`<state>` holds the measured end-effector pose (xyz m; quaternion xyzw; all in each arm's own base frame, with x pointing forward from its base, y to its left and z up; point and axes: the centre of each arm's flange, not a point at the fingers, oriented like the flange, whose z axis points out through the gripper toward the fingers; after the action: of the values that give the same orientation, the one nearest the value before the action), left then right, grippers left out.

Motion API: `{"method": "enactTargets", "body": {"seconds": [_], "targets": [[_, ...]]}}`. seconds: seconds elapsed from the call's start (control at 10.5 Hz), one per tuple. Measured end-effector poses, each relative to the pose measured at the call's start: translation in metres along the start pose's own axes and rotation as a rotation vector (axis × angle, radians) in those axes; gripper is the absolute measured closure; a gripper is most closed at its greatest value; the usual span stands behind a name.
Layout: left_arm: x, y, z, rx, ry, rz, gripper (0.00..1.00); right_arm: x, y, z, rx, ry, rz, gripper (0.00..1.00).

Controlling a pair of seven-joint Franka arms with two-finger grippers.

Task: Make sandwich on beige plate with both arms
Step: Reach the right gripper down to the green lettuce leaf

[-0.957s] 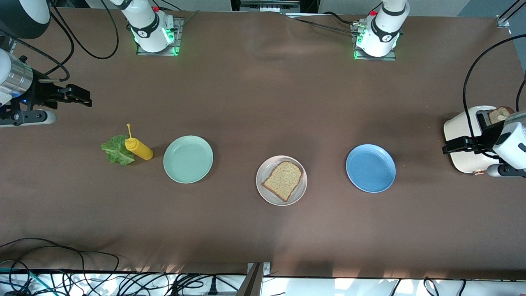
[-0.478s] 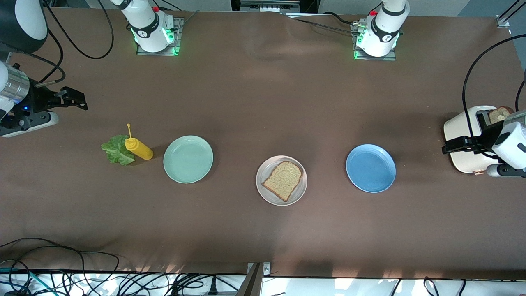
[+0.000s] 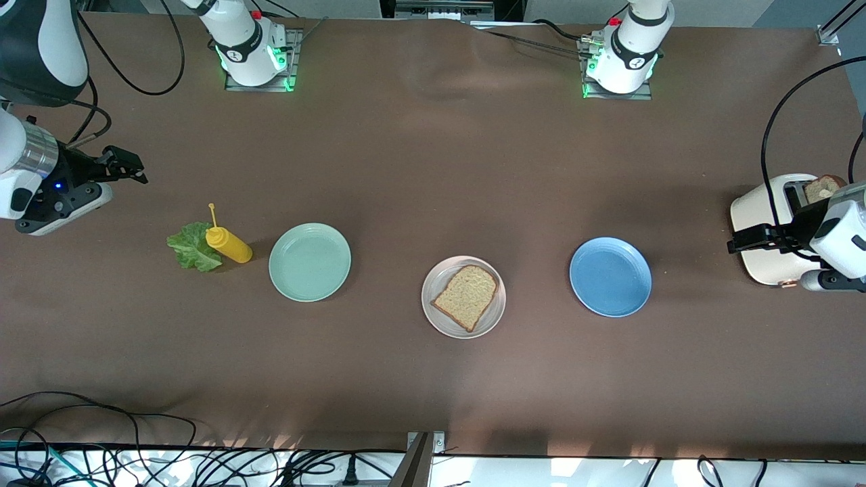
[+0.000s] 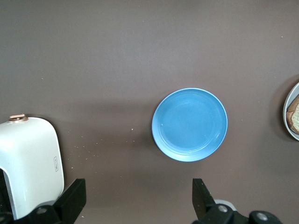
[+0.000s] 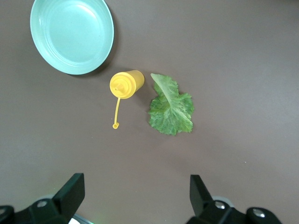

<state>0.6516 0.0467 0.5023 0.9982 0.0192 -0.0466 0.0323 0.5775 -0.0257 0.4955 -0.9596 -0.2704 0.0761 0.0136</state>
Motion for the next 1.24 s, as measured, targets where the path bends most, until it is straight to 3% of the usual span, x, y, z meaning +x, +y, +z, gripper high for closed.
{"method": "enactTargets", "body": {"seconds": [0.77,1.05,1.24], "targets": [[0.0,0.001,0.002,0.0,-0.004,0.001,0.0,0.015,0.049,0.115,-0.015,0.033,0.046,0.0],[0.0,0.002,0.003,0.0,-0.007,0.003,0.0,0.022,0.062,0.182,-0.041,0.071,0.036,0.0],[0.0,0.002,0.004,0.0,-0.008,0.003,0.0,0.021,0.072,0.231,-0.026,0.062,0.014,0.0]]}}
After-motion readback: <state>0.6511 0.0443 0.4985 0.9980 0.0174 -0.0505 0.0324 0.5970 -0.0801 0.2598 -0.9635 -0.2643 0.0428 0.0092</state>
